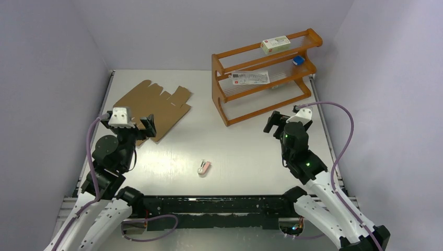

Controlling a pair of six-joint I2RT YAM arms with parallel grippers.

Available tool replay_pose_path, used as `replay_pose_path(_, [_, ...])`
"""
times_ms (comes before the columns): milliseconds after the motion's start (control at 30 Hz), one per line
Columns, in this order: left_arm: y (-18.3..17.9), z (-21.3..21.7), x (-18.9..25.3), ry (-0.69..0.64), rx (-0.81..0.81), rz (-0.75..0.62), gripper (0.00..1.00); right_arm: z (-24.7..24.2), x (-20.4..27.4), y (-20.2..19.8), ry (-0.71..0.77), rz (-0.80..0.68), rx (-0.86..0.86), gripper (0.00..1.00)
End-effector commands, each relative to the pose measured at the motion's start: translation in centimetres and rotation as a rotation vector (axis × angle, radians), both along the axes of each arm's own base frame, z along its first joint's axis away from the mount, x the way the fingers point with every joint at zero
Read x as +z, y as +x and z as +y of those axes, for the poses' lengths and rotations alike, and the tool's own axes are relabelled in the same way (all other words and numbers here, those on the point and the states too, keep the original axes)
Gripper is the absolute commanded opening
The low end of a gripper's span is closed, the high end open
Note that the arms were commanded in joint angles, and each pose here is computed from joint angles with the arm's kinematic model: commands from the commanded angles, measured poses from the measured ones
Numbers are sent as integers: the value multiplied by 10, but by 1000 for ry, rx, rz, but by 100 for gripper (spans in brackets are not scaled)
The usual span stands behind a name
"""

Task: Fold the paper box

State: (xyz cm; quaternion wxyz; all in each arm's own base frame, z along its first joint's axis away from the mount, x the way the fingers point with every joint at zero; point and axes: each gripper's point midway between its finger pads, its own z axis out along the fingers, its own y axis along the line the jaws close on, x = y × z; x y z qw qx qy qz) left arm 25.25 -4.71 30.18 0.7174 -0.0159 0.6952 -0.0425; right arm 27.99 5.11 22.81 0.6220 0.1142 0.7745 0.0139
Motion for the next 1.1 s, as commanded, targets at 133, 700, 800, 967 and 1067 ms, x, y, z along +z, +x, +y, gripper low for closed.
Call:
replay_pose_path(133, [7, -8, 2, -12, -40, -9, 100, 6, 4, 5, 0, -12, 26, 100])
replay_pose_path(700, [12, -10, -4, -9, -48, 21, 100, 75, -58, 19, 59, 178, 316, 100])
replay_pose_path(800, [12, -10, -3, -9, -52, 19, 100, 86, -80, 26, 58, 233, 345, 100])
replay_pose_path(967, [13, -8, -2, -13, -44, 15, 100, 107, -116, 40, 56, 322, 394, 100])
replay_pose_path(1067, [13, -3, -2, -20, -21, 11, 100, 114, -135, 49, 39, 360, 401, 100])
